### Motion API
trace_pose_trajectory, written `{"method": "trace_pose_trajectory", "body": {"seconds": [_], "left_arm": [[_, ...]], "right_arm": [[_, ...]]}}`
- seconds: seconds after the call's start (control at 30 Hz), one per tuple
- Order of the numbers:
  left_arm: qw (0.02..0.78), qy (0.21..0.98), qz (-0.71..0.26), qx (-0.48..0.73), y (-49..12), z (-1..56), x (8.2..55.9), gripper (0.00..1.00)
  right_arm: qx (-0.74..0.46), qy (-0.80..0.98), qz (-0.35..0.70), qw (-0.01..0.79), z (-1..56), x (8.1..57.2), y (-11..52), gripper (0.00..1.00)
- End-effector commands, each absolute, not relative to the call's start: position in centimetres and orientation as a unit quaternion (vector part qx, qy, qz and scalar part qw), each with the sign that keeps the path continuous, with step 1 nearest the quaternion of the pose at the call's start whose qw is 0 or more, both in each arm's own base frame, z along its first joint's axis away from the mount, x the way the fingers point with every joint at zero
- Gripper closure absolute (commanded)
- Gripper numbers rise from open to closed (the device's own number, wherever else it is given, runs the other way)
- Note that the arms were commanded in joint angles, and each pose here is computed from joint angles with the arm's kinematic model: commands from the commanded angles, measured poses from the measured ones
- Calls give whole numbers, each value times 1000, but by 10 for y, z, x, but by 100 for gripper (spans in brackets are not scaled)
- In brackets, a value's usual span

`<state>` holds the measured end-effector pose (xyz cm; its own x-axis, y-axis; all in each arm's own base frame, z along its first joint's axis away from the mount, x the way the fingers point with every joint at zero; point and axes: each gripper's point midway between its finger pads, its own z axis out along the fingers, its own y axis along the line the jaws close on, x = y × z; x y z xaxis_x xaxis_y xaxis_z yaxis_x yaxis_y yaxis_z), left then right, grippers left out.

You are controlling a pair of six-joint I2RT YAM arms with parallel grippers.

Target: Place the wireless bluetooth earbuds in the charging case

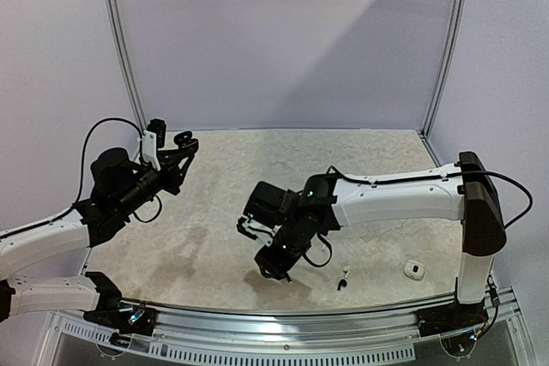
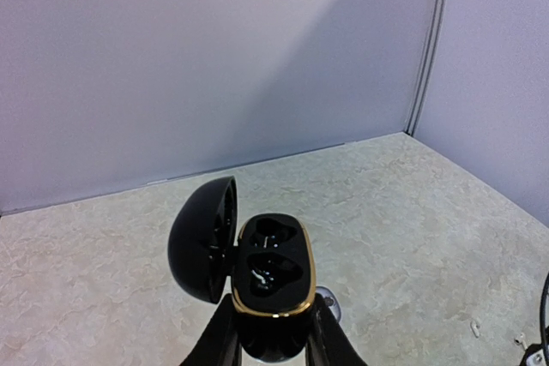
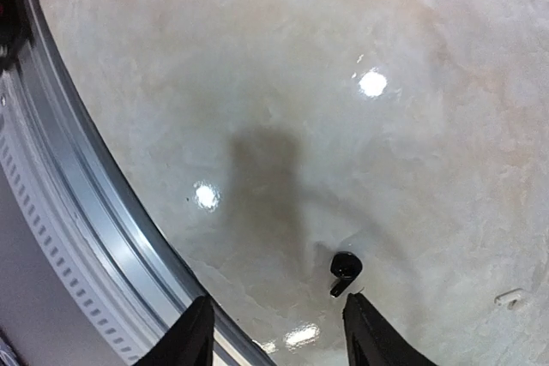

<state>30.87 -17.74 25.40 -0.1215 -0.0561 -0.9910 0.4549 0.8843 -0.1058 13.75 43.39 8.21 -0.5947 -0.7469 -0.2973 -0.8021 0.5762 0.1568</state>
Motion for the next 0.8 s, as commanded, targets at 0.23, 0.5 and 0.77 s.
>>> {"method": "trace_pose_trajectory", "body": {"seconds": [0.23, 0.5, 0.77], "left_arm": [[653, 715, -202, 144, -177, 254, 307, 100], [648, 720, -207, 142, -178, 248, 305, 100], [647, 720, -207, 143, -179, 248, 307, 100]], "right_arm": [[-400, 916, -15, 32, 50, 164, 408, 37], [-393, 919, -28, 3, 29, 160, 411, 36], [-388, 922, -13, -4, 19, 158, 419, 56]]}}
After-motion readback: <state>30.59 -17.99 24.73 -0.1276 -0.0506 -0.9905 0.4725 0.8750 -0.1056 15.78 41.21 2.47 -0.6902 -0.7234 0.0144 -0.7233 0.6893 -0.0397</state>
